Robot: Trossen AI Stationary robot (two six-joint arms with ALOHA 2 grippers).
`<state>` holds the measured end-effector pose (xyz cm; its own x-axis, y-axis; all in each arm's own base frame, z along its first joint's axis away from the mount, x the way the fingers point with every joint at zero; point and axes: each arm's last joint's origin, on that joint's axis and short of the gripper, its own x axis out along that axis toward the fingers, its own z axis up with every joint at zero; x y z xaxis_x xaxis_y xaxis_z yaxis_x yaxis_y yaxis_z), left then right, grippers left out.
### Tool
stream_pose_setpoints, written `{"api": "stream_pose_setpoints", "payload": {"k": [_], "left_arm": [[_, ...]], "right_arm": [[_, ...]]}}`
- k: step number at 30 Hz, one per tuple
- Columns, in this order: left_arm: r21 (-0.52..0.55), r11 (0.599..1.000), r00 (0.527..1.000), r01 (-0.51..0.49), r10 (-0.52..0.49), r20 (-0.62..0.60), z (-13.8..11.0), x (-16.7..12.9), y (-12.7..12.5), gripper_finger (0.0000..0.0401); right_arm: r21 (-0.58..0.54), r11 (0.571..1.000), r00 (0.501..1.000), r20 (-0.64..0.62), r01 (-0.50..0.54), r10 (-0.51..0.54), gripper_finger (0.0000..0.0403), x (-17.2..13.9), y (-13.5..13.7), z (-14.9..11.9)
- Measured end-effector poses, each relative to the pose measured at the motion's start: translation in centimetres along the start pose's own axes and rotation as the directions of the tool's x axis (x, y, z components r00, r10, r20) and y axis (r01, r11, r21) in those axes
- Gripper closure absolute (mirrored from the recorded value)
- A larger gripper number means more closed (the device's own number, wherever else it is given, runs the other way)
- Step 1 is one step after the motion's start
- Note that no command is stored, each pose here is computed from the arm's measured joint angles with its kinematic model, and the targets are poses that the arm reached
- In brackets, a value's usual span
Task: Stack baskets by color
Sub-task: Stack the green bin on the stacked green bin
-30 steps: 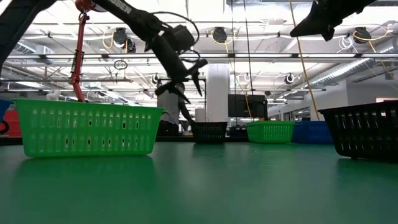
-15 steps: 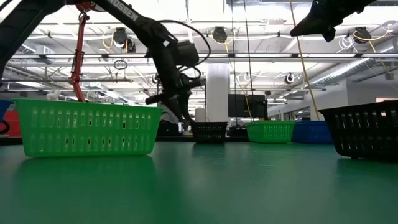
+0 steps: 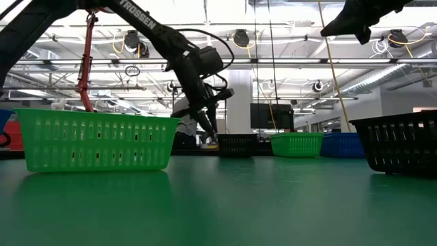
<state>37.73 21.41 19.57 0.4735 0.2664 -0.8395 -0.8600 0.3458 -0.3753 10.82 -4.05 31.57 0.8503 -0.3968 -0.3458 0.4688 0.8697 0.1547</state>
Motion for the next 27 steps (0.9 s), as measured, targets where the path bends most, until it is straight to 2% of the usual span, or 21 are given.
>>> {"api": "stream_pose_setpoints", "payload": {"k": [5, 9, 13, 16, 21, 24, 27], "left_arm": [[0.081, 0.996, 0.998, 0.028, -0.033, 0.051, 0.5, 0.0, -0.3, 0.0366], [0.087, 0.996, 0.998, 0.033, -0.037, 0.044, 0.8, -0.1, 0.1, 0.0366], [0.094, 0.995, 0.999, 0.040, -0.041, 0.009, 1.1, -3.2, 0.2, 0.0366], [0.173, 0.983, 0.998, 0.066, -0.067, -0.002, 0.4, -6.8, -0.7, 0.0366], [0.374, 0.920, 0.992, 0.116, -0.091, -0.083, -2.4, -11.8, -2.3, 0.0351], [0.459, 0.873, 0.976, 0.165, -0.078, -0.202, -5.1, -13.8, -3.1, 0.0320], [0.558, 0.806, 0.947, 0.195, -0.007, -0.321, -8.1, -15.3, -3.6, 0.0277]], "right_arm": [[-0.003, 1.000, 1.000, 0.000, 0.000, 0.000, 0.0403, 0.0, 0.0, 0.0], [-0.003, 1.000, 1.000, 0.000, 0.000, 0.000, 0.0403, 0.0, 0.0, 0.0], [-0.002, 1.000, 1.000, 0.001, 0.000, 0.000, 0.0403, 0.0, 0.0, 0.0], [0.024, 1.000, 1.000, 0.003, 0.000, -0.001, 0.0403, -0.1, 0.0, 0.0], [0.047, 0.999, 1.000, -0.017, 0.009, -0.008, 0.0403, -0.1, -0.1, -0.2], [0.045, 0.999, 0.999, -0.040, 0.015, -0.013, 0.0403, -0.1, -0.1, -0.4], [0.061, 0.998, 0.999, -0.049, 0.019, -0.016, 0.0403, -0.1, -0.1, -0.5]]}}
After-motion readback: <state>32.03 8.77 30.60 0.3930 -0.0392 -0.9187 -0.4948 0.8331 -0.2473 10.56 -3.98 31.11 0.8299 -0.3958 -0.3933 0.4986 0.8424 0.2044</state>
